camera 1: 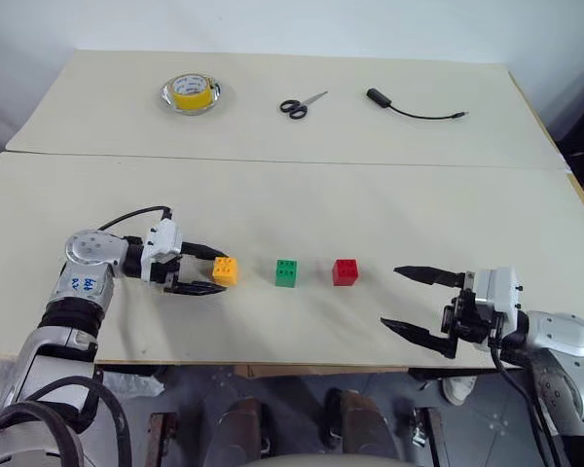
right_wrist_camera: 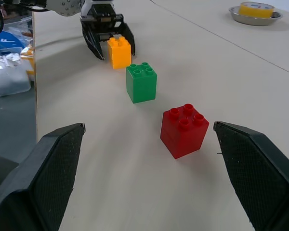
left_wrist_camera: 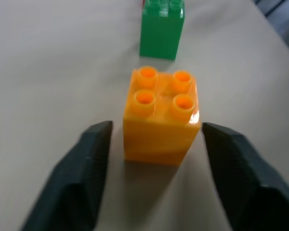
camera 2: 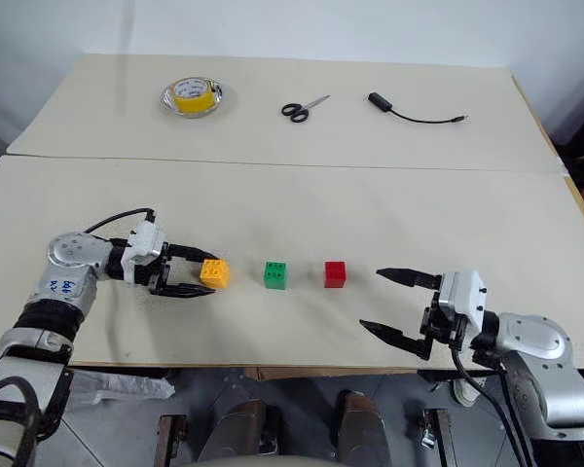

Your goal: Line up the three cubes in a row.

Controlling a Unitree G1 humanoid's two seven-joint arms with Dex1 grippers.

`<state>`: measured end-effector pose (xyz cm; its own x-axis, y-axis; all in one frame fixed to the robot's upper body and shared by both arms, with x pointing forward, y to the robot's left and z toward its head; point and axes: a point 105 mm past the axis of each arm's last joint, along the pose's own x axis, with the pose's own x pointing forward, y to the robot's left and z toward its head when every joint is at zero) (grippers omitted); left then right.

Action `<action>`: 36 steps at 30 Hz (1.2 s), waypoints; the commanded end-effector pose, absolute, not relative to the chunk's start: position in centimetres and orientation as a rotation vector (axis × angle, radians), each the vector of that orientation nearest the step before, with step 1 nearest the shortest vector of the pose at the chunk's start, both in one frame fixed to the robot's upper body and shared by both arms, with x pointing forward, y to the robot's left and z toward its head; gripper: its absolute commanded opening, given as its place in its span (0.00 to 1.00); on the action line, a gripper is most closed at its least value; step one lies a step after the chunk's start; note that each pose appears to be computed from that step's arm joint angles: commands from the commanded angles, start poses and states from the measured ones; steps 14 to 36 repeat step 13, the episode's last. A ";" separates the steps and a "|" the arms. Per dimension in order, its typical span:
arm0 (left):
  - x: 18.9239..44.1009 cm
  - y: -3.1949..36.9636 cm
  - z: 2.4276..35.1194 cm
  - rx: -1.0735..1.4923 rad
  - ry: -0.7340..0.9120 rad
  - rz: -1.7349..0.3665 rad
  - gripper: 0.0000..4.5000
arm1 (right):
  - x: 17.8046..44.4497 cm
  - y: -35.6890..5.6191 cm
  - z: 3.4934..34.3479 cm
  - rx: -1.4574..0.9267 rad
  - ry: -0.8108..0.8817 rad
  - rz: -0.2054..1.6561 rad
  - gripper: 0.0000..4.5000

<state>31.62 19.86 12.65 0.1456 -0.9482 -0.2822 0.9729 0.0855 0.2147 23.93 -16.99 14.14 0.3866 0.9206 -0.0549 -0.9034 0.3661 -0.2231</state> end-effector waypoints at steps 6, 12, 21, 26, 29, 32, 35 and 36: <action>27.1 26.2 16.5 0.383 0.038 -1.210 0.95 | 24.4 -19.0 16.6 -0.335 -0.087 1.270 1.00; 26.6 27.3 17.5 0.414 -0.003 -1.052 0.95 | 25.4 -20.5 17.1 -0.373 -0.096 1.297 1.00; 26.8 27.4 17.5 0.435 -0.003 -1.032 0.95 | 25.5 -20.4 17.0 -0.374 -0.100 1.301 1.00; 26.8 27.4 17.5 0.435 -0.003 -1.032 0.95 | 25.5 -20.4 17.0 -0.374 -0.100 1.301 1.00; 26.8 27.4 17.5 0.435 -0.003 -1.032 0.95 | 25.5 -20.4 17.0 -0.374 -0.100 1.301 1.00; 26.8 27.4 17.5 0.435 -0.003 -1.032 0.95 | 25.5 -20.4 17.0 -0.374 -0.100 1.301 1.00; 26.8 27.4 17.5 0.435 -0.003 -1.032 0.95 | 25.5 -20.4 17.0 -0.374 -0.100 1.301 1.00; 26.8 27.4 17.5 0.435 -0.003 -1.032 0.95 | 25.5 -20.4 17.0 -0.374 -0.100 1.301 1.00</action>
